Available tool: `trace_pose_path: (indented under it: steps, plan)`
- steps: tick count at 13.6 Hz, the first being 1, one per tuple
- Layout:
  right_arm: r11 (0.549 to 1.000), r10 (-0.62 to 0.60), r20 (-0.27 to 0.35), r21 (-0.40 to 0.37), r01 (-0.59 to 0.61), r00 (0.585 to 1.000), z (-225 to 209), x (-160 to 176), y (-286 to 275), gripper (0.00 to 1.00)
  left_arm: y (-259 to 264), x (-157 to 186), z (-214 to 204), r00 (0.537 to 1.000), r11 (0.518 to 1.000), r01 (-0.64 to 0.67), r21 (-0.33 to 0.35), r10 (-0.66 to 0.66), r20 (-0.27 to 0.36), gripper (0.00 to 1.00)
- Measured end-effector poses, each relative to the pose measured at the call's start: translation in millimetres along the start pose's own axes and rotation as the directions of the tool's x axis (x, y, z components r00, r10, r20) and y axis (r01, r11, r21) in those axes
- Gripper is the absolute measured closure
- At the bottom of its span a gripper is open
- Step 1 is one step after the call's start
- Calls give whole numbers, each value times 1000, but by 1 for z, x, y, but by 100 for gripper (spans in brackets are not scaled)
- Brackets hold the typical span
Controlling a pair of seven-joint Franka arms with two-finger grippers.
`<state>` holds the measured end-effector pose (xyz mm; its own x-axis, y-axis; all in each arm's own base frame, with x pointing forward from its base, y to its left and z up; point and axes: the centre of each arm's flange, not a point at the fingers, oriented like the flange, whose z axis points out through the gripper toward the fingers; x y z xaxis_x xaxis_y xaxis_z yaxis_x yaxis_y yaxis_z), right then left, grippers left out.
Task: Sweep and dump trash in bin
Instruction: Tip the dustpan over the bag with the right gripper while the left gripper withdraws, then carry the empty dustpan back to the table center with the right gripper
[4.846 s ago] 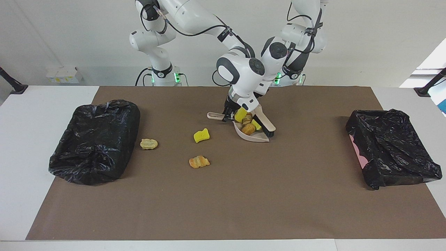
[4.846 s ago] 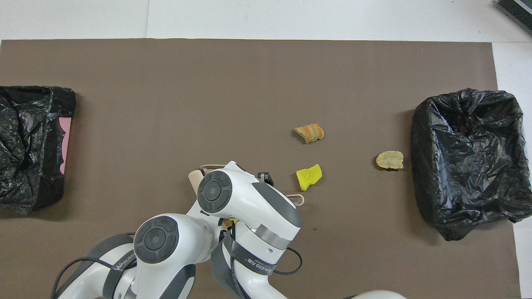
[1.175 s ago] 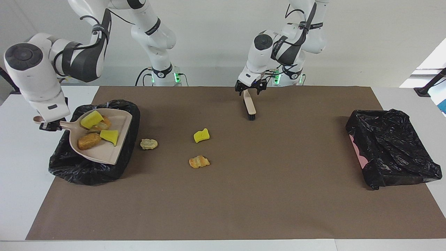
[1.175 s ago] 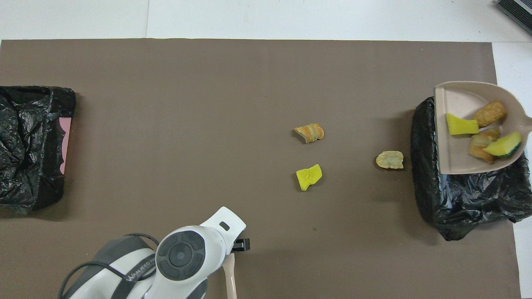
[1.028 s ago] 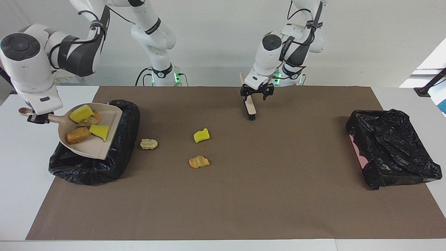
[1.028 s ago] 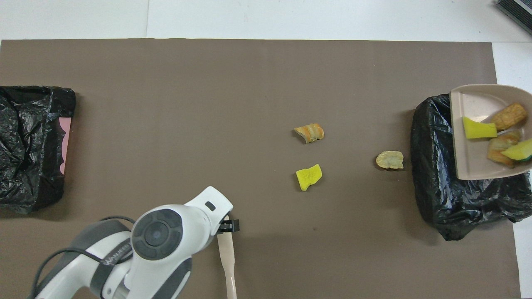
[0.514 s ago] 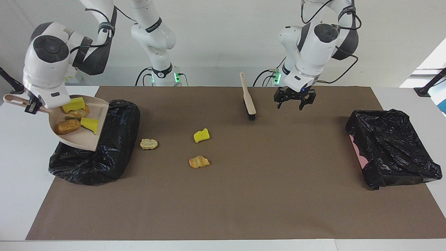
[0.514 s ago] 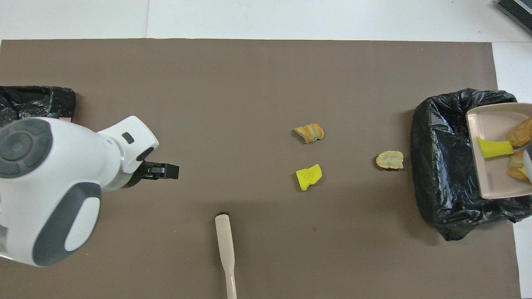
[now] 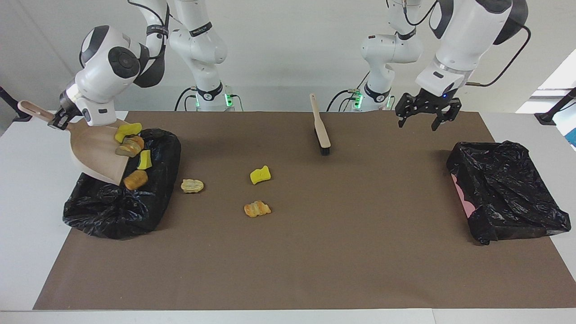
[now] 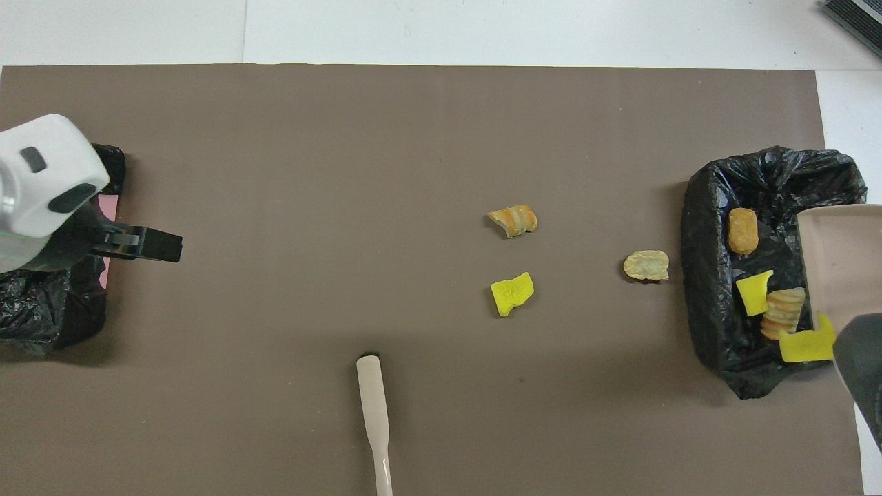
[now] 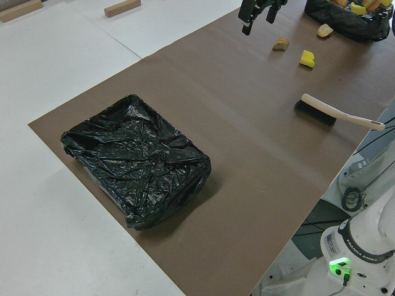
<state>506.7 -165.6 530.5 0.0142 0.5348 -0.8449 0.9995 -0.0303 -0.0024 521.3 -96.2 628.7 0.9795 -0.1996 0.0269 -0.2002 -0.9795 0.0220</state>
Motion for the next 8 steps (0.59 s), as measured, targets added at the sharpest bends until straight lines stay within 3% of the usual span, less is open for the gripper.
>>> trace_pose_path:
  steps: [3,6,8]
  plan:
    - [999,30,12,-11,-30,999,17,-27,-5,69,-27,-9,-31,999,999,-42,18,42,12,0]
    - [999,45,17,-24,-45,999,12,-35,-2,69,-34,-11,-35,998,998,-53,33,52,26,0]
    - [997,69,-29,-26,-70,997,6,-35,0,69,-34,-9,-35,998,998,-55,32,54,33,0]
